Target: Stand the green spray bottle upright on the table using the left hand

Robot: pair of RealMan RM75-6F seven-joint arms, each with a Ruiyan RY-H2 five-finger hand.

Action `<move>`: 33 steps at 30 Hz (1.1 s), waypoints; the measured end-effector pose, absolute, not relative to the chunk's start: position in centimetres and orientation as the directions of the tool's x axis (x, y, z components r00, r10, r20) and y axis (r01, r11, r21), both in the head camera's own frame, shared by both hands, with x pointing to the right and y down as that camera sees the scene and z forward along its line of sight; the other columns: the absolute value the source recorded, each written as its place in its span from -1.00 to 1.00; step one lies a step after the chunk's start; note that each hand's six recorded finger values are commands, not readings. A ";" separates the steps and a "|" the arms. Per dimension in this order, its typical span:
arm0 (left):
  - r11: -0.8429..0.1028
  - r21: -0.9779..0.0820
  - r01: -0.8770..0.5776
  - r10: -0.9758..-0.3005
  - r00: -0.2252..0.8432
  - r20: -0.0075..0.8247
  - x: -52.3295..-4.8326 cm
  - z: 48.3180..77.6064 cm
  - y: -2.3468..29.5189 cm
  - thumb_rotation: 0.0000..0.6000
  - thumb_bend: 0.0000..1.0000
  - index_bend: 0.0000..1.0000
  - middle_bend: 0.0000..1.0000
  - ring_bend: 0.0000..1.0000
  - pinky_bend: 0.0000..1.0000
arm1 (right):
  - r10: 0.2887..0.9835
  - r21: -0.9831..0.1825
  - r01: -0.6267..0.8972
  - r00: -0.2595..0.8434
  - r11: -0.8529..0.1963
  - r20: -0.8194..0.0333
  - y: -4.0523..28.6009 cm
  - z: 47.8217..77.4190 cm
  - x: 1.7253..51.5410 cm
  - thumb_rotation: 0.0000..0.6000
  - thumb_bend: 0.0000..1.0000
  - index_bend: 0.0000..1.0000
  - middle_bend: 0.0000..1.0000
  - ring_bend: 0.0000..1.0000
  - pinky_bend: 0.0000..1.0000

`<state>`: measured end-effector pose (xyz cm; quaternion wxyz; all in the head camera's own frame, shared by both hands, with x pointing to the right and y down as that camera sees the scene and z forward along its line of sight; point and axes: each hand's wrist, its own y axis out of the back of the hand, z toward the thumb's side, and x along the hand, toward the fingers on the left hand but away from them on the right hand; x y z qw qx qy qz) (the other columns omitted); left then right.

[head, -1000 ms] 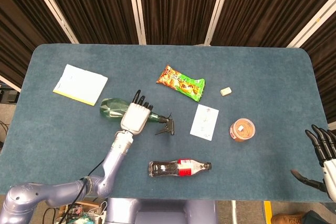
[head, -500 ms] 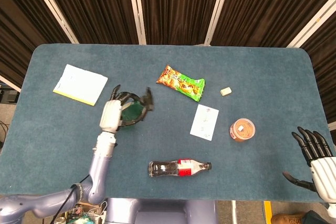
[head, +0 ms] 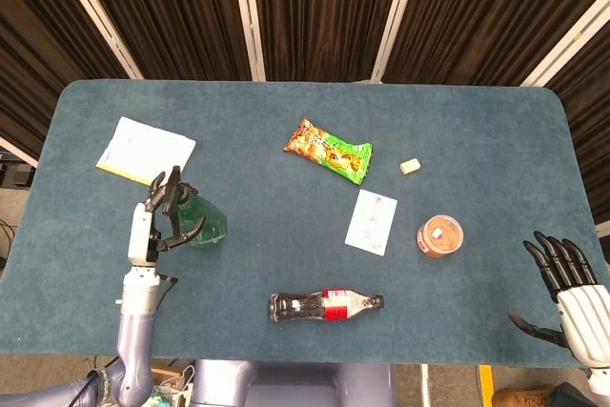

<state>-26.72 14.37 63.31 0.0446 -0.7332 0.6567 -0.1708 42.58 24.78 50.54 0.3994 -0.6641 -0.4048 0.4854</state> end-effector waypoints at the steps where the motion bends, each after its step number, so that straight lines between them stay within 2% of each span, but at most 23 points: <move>1: -0.134 -0.286 -0.949 -0.979 0.082 0.188 -26.8 63.4 14.5 1.00 0.16 0.47 0.17 -0.47 -0.97 | 0.925 -0.923 0.150 0.201 -0.354 -0.322 24.8 50.6 42.6 1.00 -0.79 -1.00 -1.00 -1.00 -0.92; 6: -0.122 -0.292 -0.949 -0.983 0.075 0.165 -27.3 64.1 15.2 1.00 0.16 0.46 0.13 -0.47 -0.97 | 0.920 -0.918 0.153 0.209 -0.365 -0.331 24.8 50.7 42.5 1.00 -0.79 -1.00 -1.00 -1.00 -0.92; 33: -0.166 -0.338 -0.926 -0.978 0.111 0.179 -26.6 66.3 16.3 1.00 0.08 0.38 0.05 -0.47 -0.97 | 0.918 -0.917 0.152 0.213 -0.370 -0.335 24.6 50.9 42.4 1.00 -0.79 -1.00 -1.00 -1.00 -0.92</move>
